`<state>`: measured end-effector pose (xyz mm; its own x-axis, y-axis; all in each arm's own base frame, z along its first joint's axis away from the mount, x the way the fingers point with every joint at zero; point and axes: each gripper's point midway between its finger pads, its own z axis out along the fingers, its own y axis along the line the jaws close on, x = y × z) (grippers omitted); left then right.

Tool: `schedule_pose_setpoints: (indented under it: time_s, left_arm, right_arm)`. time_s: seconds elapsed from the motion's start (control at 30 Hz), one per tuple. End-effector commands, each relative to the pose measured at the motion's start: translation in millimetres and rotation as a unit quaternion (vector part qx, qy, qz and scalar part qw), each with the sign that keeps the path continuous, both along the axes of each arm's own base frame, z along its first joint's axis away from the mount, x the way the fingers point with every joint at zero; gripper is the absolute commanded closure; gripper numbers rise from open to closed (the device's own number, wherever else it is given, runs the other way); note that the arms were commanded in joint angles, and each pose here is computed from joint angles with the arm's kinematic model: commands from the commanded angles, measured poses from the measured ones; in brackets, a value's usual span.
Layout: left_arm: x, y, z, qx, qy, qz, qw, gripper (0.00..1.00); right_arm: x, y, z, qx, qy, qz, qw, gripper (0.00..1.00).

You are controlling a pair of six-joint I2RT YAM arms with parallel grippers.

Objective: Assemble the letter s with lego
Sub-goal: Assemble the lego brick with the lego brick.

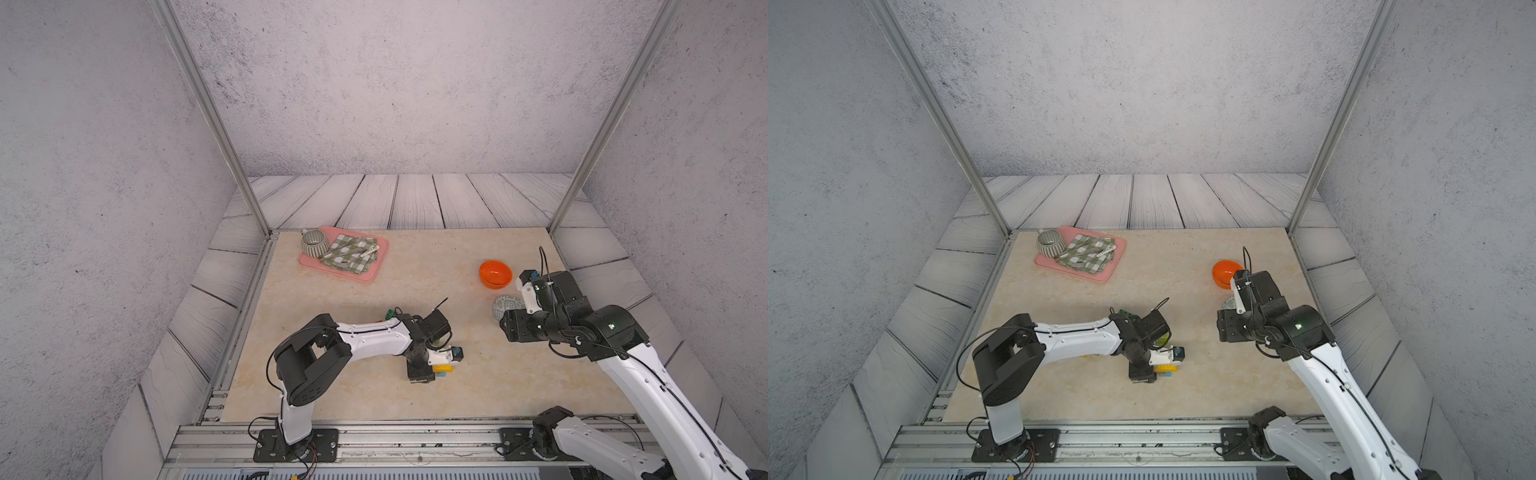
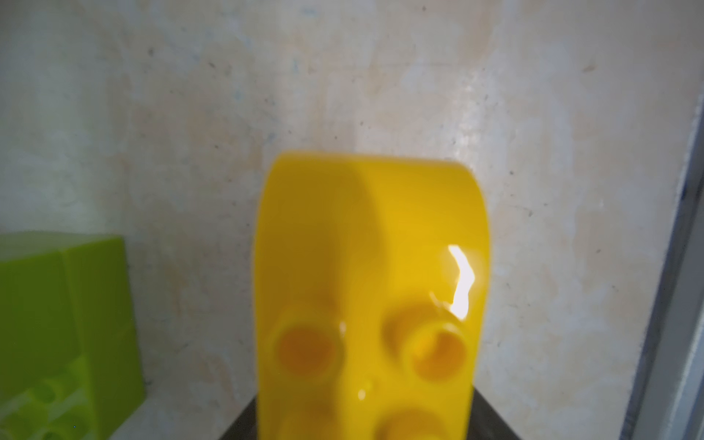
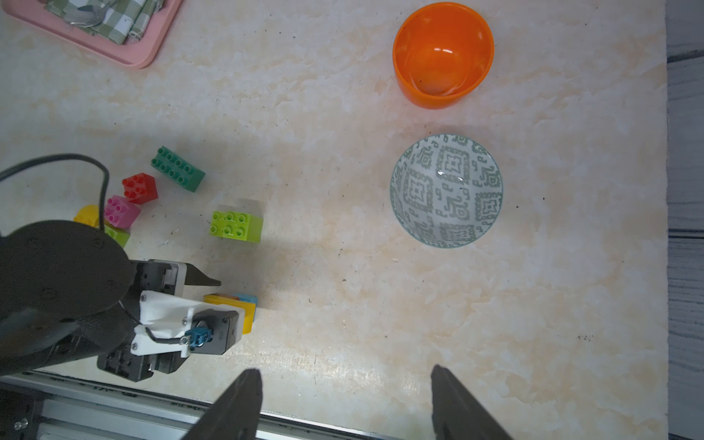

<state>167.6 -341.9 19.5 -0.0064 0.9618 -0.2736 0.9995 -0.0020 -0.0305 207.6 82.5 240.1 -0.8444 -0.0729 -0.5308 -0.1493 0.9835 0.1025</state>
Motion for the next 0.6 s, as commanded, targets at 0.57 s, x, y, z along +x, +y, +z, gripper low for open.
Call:
schedule_pose_setpoints:
  time_s: [0.57]
  left_arm:
    - [25,43,216,-0.227,-0.152,0.149,0.95,0.02]
  right_arm:
    - [-2,79,16,0.073,0.005,0.254,0.964,0.37]
